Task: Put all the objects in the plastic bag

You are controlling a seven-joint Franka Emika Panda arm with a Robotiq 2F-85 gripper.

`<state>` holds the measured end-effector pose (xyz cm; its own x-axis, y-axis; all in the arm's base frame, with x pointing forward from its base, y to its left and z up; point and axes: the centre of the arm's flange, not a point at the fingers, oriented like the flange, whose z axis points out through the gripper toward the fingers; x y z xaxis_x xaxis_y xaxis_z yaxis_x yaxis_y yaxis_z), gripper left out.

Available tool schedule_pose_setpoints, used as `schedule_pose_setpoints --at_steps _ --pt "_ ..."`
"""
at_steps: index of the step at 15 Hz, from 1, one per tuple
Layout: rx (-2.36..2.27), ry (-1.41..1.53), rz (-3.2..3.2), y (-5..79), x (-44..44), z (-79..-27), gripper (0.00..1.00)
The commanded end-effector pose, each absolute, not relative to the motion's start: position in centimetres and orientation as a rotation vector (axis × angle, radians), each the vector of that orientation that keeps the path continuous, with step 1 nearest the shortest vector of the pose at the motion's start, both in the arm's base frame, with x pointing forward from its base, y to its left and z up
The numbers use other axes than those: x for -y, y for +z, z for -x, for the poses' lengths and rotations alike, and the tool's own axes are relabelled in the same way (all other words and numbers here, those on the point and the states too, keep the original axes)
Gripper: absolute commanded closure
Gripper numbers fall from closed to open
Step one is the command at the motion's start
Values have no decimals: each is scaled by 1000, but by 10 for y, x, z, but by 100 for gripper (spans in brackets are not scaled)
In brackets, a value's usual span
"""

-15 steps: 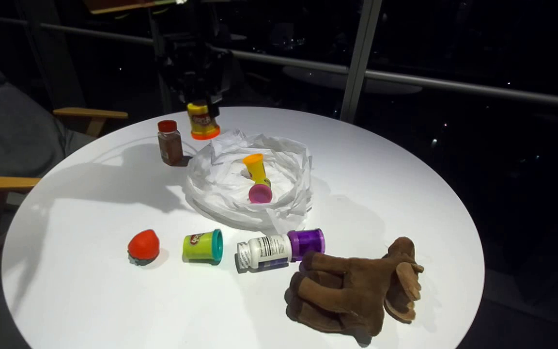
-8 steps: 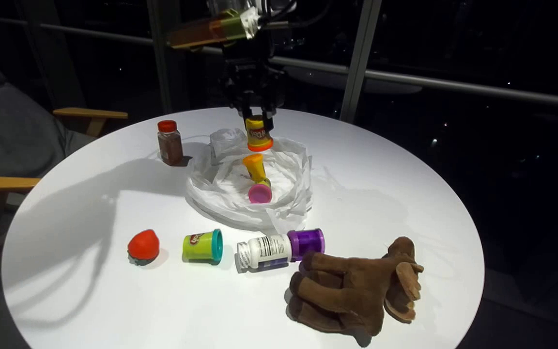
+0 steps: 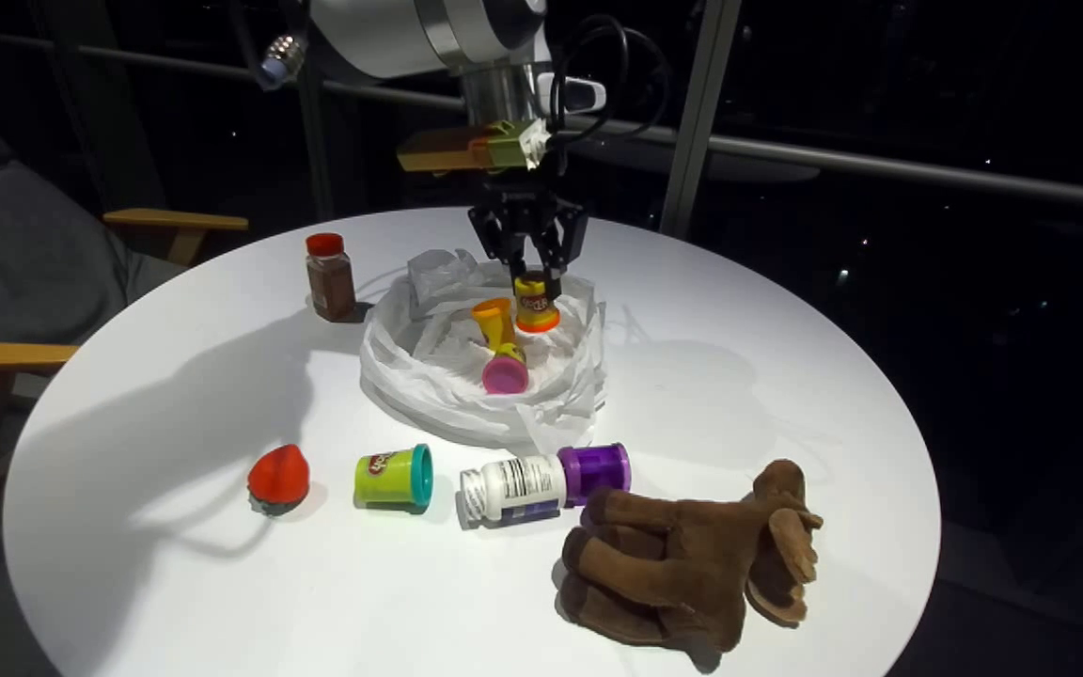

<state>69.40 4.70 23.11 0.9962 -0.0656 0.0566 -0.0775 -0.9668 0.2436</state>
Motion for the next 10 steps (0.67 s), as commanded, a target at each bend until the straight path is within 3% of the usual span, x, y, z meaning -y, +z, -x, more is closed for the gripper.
schedule_pose_setpoints --at_steps 1,6,7,8,10 --pt "178 84 -2895 221 -44 -736 83" --pt "249 25 -2916 189 -36 -758 80" --pt "253 12 -2918 186 -34 -760 39" --pt "261 3 -2919 186 -33 -760 37" --pt "292 5 -2928 196 -29 -760 23"
